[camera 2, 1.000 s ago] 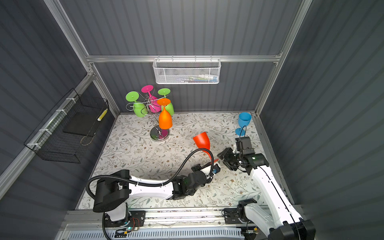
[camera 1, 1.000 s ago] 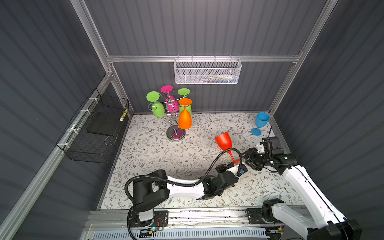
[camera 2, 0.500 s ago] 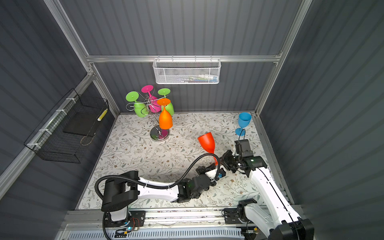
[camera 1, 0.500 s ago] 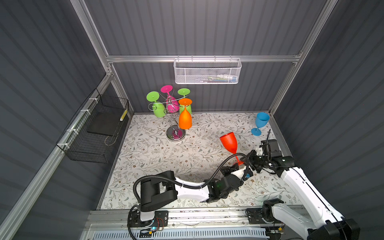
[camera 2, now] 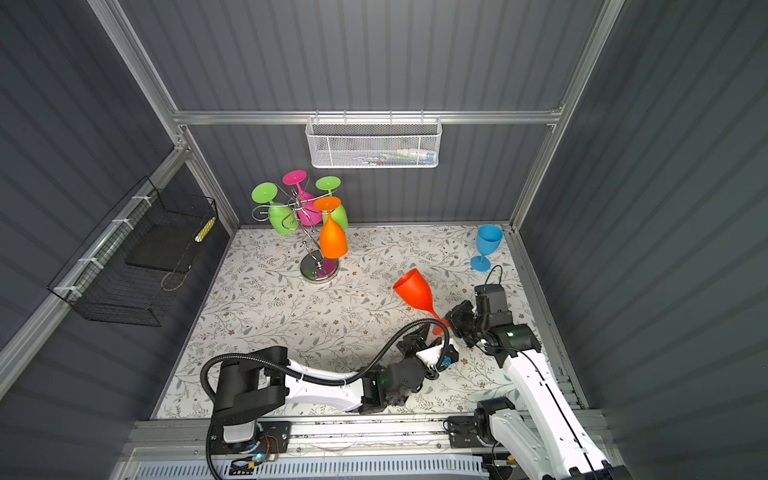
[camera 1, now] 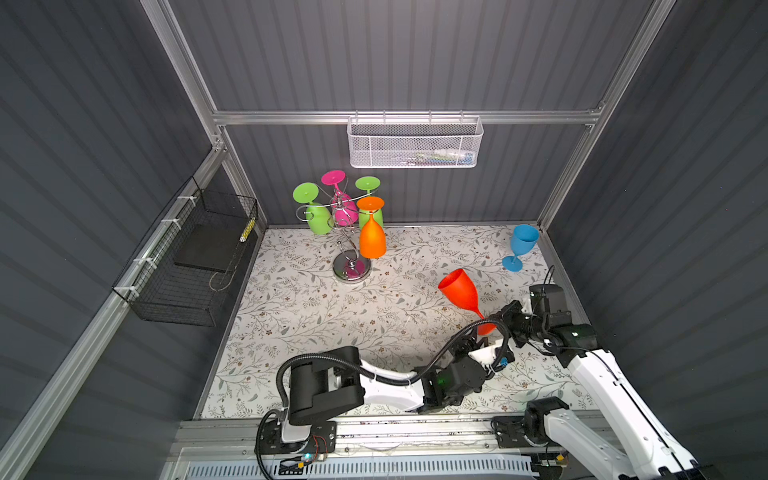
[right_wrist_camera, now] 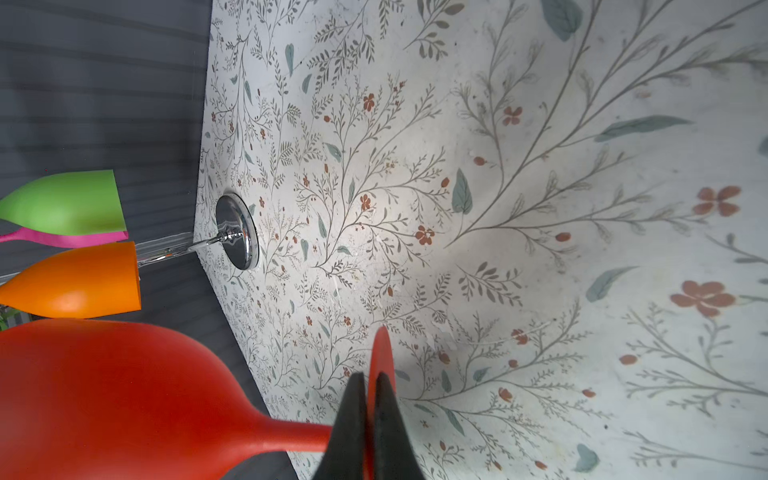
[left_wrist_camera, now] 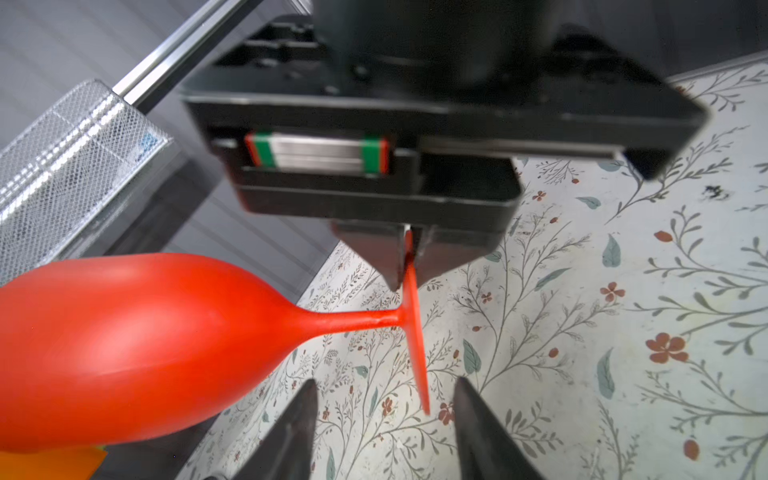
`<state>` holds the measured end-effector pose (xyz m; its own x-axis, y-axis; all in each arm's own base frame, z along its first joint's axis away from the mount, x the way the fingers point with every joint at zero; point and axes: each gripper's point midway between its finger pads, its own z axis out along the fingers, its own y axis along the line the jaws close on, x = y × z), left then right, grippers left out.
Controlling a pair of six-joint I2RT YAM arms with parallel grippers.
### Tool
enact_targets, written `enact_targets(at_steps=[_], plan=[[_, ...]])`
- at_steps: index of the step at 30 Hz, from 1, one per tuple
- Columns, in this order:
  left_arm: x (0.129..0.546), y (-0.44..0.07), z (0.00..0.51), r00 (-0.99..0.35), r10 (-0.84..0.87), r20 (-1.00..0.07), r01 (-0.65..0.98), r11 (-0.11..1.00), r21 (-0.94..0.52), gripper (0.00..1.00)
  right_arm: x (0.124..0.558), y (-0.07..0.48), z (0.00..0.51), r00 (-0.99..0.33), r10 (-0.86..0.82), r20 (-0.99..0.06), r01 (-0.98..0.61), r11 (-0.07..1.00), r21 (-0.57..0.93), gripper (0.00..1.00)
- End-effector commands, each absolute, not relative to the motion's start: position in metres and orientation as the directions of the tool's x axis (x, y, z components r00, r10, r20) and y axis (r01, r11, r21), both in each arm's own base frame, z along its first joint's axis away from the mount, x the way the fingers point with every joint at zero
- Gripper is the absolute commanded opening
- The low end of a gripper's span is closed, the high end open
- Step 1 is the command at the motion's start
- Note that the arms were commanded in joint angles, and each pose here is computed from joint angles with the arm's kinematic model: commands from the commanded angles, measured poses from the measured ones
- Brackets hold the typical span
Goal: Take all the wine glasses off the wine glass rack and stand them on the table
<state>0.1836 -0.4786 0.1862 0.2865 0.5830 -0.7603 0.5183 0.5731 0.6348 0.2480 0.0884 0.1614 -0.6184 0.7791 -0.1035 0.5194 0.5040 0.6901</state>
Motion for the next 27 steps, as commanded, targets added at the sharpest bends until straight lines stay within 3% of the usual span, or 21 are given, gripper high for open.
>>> enact_targets(at_steps=[1, 5, 12, 19, 27], plan=[[0.184, -0.463, 0.22, 0.242, 0.522, -0.818, 0.524, 0.639, 0.563, 0.64, 0.26, 0.08, 0.166, -0.568, 0.81, -0.146, 0.508, 0.485, 0.712, 0.0], [0.188, -0.444, 0.232, 0.151, 0.499, -0.853, 0.599, 0.641, 0.481, 0.66, 0.276, 0.073, 0.171, -0.526, 0.829, -0.189, 0.476, 0.471, 0.742, 0.0], [0.21, -0.417, 0.281, -0.052, 0.356, -0.933, 0.735, 0.646, 0.205, 0.66, 0.301, 0.049, 0.178, -0.407, 0.874, -0.265, 0.347, 0.417, 0.84, 0.0], [0.232, -0.438, 0.308, -0.245, 0.336, -0.909, 0.808, 0.59, 0.001, 0.64, 0.314, 0.03, 0.188, -0.323, 0.874, -0.364, 0.226, 0.445, 0.867, 0.0], [0.268, -0.446, 0.32, -0.521, 0.277, -0.808, 0.765, 0.572, -0.297, 0.62, 0.316, 0.024, 0.204, -0.254, 0.827, -0.502, 0.084, 0.536, 0.84, 0.0]])
